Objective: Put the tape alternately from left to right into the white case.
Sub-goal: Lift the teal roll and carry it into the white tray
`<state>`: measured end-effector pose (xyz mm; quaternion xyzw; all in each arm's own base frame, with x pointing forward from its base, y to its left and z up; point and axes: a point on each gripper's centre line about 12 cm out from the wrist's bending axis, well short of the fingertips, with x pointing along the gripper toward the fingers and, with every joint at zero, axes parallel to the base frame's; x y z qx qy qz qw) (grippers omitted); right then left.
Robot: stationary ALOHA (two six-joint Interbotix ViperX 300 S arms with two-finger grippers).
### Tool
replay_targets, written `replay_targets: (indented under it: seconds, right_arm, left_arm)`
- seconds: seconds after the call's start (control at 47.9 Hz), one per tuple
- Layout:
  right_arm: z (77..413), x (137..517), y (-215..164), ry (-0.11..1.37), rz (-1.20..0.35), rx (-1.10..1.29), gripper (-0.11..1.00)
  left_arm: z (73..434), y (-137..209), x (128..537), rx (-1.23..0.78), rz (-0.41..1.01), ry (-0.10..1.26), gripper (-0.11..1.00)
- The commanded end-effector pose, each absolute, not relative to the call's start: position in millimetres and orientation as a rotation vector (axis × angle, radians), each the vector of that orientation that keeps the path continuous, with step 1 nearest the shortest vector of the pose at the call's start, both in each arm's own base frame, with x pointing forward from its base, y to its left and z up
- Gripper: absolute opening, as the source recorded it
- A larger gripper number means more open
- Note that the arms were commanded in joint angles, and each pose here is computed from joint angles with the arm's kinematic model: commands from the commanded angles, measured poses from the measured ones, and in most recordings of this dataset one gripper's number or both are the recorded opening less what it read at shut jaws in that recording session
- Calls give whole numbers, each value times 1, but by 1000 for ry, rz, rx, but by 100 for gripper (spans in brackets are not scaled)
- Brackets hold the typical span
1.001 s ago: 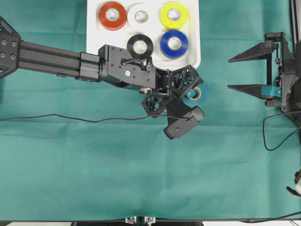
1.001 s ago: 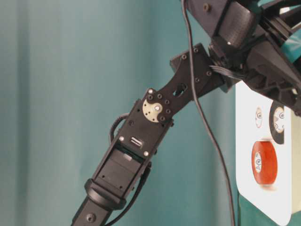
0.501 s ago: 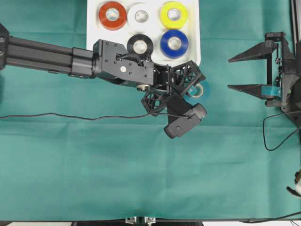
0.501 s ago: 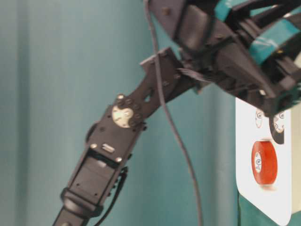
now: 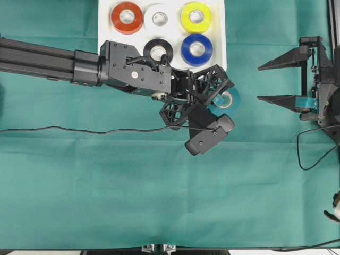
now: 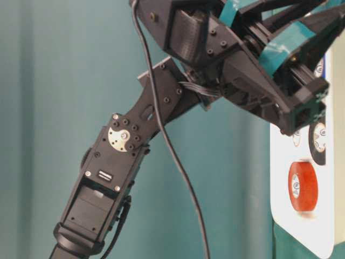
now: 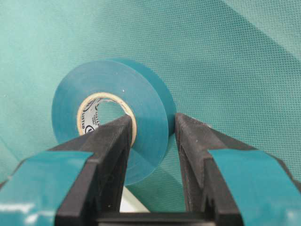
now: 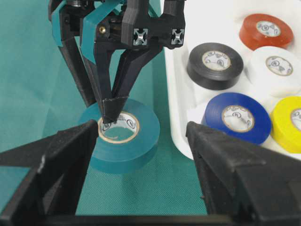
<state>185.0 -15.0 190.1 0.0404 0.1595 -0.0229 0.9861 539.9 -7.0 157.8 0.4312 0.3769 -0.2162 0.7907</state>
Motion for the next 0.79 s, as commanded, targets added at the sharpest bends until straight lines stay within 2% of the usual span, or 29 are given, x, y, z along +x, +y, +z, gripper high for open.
replay_targets:
  seconds: [0.0, 0.375, 0.772]
  right_arm:
    - [195, 188, -15, 304, -42, 85, 81]
    - [195, 187, -15, 307, -43, 85, 81]
    - [196, 188, -15, 305, -44, 84, 81]
  left_arm:
    - [197, -5, 538, 934, -424, 743, -3]
    - [204, 24, 511, 848, -358, 795, -3]
    - [206, 53, 460, 710, -266, 867, -3]
